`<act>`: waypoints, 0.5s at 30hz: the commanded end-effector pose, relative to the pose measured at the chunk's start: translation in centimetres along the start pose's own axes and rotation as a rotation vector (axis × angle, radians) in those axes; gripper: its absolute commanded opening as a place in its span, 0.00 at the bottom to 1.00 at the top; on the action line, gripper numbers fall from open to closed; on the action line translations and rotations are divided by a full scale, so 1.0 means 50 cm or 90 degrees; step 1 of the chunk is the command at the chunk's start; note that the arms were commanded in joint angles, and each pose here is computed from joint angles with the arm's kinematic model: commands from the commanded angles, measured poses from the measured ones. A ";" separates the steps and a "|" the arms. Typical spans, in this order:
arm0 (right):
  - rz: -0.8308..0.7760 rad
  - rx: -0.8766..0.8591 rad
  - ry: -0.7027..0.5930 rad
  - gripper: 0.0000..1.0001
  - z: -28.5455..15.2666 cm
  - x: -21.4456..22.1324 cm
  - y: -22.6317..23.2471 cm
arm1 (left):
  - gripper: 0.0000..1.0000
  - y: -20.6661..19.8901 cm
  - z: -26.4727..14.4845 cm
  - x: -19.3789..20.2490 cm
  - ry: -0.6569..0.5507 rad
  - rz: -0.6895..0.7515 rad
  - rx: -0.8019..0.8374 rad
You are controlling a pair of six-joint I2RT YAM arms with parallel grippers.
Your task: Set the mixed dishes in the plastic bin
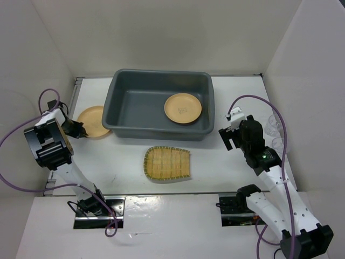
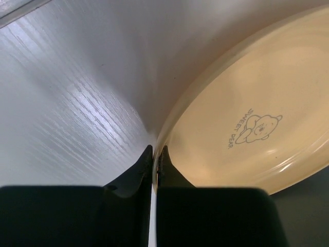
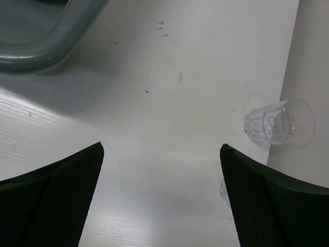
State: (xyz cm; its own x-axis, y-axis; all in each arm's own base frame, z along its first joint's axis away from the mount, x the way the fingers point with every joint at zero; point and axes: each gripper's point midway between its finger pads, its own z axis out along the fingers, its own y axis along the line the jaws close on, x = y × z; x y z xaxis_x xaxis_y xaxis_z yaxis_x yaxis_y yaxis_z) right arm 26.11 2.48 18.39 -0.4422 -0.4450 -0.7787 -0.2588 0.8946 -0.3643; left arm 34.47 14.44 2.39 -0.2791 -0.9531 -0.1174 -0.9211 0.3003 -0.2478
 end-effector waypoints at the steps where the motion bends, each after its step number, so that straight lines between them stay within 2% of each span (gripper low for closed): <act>1: 0.017 0.017 -0.040 0.98 -0.005 -0.026 -0.013 | 0.00 0.017 -0.032 -0.024 -0.031 -0.008 -0.050; 5: 0.017 0.017 -0.040 0.98 -0.005 -0.026 -0.013 | 0.00 -0.042 -0.125 -0.074 -0.101 -0.045 0.009; 10: 0.012 0.014 -0.047 0.98 -0.009 -0.030 -0.012 | 0.00 -0.139 -0.289 -0.145 -0.200 -0.089 0.125; 13: 0.012 0.014 -0.047 0.98 -0.009 -0.030 -0.012 | 0.00 -0.164 -0.357 -0.157 -0.237 -0.123 0.180; 15: 0.012 0.014 -0.047 0.98 -0.009 -0.030 -0.012 | 0.00 -0.191 -0.388 -0.153 -0.232 -0.138 0.233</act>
State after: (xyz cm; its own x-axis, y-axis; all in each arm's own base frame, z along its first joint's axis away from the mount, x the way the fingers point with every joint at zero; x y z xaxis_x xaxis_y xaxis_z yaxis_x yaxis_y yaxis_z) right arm 25.96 2.51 18.85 -0.4257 -0.4410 -0.7901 -0.2553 0.8962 -0.3627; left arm 39.49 18.41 19.35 -0.0226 -0.9377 -0.3468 -0.8480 0.2018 -0.4901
